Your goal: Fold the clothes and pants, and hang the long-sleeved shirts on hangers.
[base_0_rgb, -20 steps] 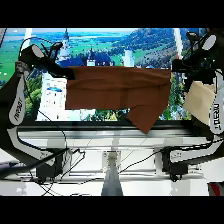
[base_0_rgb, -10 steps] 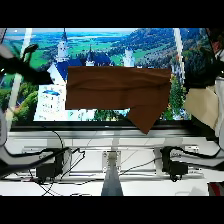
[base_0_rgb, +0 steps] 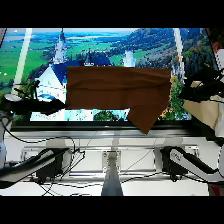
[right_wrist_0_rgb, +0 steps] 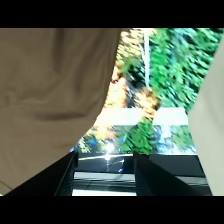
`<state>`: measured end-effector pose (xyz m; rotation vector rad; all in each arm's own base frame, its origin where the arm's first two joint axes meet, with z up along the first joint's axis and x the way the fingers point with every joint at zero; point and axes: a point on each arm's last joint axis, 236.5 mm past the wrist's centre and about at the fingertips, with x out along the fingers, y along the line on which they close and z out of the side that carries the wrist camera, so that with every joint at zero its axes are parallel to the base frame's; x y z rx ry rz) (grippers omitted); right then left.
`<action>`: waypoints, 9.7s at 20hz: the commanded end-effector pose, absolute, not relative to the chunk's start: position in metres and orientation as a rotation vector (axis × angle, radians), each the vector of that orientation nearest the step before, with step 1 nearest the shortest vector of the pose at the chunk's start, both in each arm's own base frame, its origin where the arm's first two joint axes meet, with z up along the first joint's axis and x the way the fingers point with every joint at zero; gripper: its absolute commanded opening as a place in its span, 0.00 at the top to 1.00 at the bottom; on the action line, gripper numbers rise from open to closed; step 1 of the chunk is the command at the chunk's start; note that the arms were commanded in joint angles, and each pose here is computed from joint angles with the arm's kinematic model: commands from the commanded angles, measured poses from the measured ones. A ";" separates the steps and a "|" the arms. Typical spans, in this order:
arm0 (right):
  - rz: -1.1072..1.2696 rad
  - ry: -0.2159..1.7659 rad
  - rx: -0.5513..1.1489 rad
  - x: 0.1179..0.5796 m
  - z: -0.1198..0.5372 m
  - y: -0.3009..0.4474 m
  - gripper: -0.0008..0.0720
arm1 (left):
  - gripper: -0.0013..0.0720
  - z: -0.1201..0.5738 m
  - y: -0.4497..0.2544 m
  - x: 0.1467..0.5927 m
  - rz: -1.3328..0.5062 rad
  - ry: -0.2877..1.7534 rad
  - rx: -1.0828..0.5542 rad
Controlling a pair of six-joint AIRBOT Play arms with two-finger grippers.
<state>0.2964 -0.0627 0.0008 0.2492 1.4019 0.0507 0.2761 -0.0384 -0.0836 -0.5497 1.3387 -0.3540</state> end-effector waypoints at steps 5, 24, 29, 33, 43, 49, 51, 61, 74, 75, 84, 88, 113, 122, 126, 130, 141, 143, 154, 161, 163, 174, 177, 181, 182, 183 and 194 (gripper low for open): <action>0.004 1.522 0.165 0.265 -0.008 -0.080 0.47 | 0.32 -0.123 -0.046 0.296 -0.288 1.287 -0.577; 0.024 1.400 0.870 0.236 -0.127 0.042 0.82 | 0.96 -0.123 -0.044 0.298 -0.301 1.270 -0.544; 0.171 1.364 0.775 0.250 -0.097 0.046 0.97 | 0.96 -0.065 -0.059 0.308 -0.472 1.248 -0.542; 0.190 1.227 0.683 0.251 -0.046 0.045 0.98 | 0.96 0.000 -0.026 0.310 -0.393 1.100 -0.514; 0.227 0.773 0.843 0.268 0.081 0.070 0.98 | 0.96 0.044 0.004 0.295 -0.186 0.913 -0.428; 0.225 0.758 0.802 0.338 0.052 0.092 0.98 | 0.96 0.025 -0.010 0.361 -0.159 0.814 -0.561; 0.219 0.777 0.737 0.368 0.045 0.100 0.98 | 0.96 0.008 -0.013 0.378 -0.132 0.813 -0.539; 0.126 0.961 0.653 0.456 -0.039 0.080 0.56 | 0.00 0.002 0.008 0.414 0.001 0.688 -0.473; 0.181 1.078 0.574 0.434 -0.053 0.087 0.12 | 0.03 -0.082 0.051 0.333 0.066 1.105 -0.710; 0.182 1.079 0.573 0.434 -0.053 0.087 0.12 | 0.03 -0.092 0.046 0.328 0.042 1.153 -0.722; 0.362 1.090 0.447 0.434 -0.020 0.113 0.22 | 0.30 -0.122 -0.041 0.378 -0.298 1.316 -0.517; 0.440 1.004 0.328 0.450 0.008 0.153 0.69 | 0.96 -0.081 -0.078 0.416 -0.443 1.212 -0.354; 0.694 1.216 -0.070 0.400 -0.037 0.332 0.98 | 0.96 0.203 -0.143 0.355 -0.757 0.845 -0.282; 0.216 1.168 0.103 0.467 0.042 0.049 0.97 | 0.95 0.093 -0.391 0.392 -0.896 0.851 -0.401; 0.163 1.215 0.166 0.448 0.034 -0.028 0.91 | 0.01 0.055 -0.441 0.395 -0.831 0.778 -0.388; 0.198 1.271 0.421 0.425 -0.011 -0.027 0.31 | 0.01 0.047 -0.431 0.388 -0.864 0.829 -0.327; 0.449 1.333 1.062 0.422 -0.099 0.207 0.08 | 0.01 0.054 -0.336 0.418 -0.816 0.945 -0.336; 0.497 1.281 0.981 0.432 -0.094 0.233 0.27 | 0.02 0.056 -0.324 0.419 -0.817 0.958 -0.335; 0.337 0.917 0.429 0.499 0.098 0.094 0.97 | 0.54 0.115 -0.109 0.416 -0.527 0.925 0.042; -0.345 0.607 0.405 0.378 0.260 -0.142 0.97 | 0.54 0.143 -0.062 0.418 -0.416 0.857 0.009; -0.578 0.576 0.428 0.315 0.276 -0.196 0.97 | 0.54 0.143 -0.062 0.418 -0.416 0.857 0.009; -1.049 0.750 0.751 0.160 0.224 -0.257 0.03 | 0.54 0.143 -0.063 0.418 -0.418 0.856 0.006; -0.943 0.688 0.786 0.187 0.231 -0.249 0.11 | 0.54 0.143 -0.063 0.418 -0.418 0.856 0.006; -0.615 0.665 0.737 0.244 0.248 -0.205 0.97 | 0.54 0.143 -0.062 0.418 -0.418 0.856 0.006; -0.530 0.688 0.695 0.258 0.249 -0.187 0.97 | 0.54 0.143 -0.063 0.418 -0.418 0.856 0.006; -0.454 0.720 0.656 0.270 0.248 -0.166 0.97 | 0.54 0.143 -0.063 0.418 -0.418 0.856 0.006; 0.007 0.828 -0.084 0.337 0.240 0.038 0.97 | 0.54 0.143 -0.063 0.418 -0.418 0.856 0.006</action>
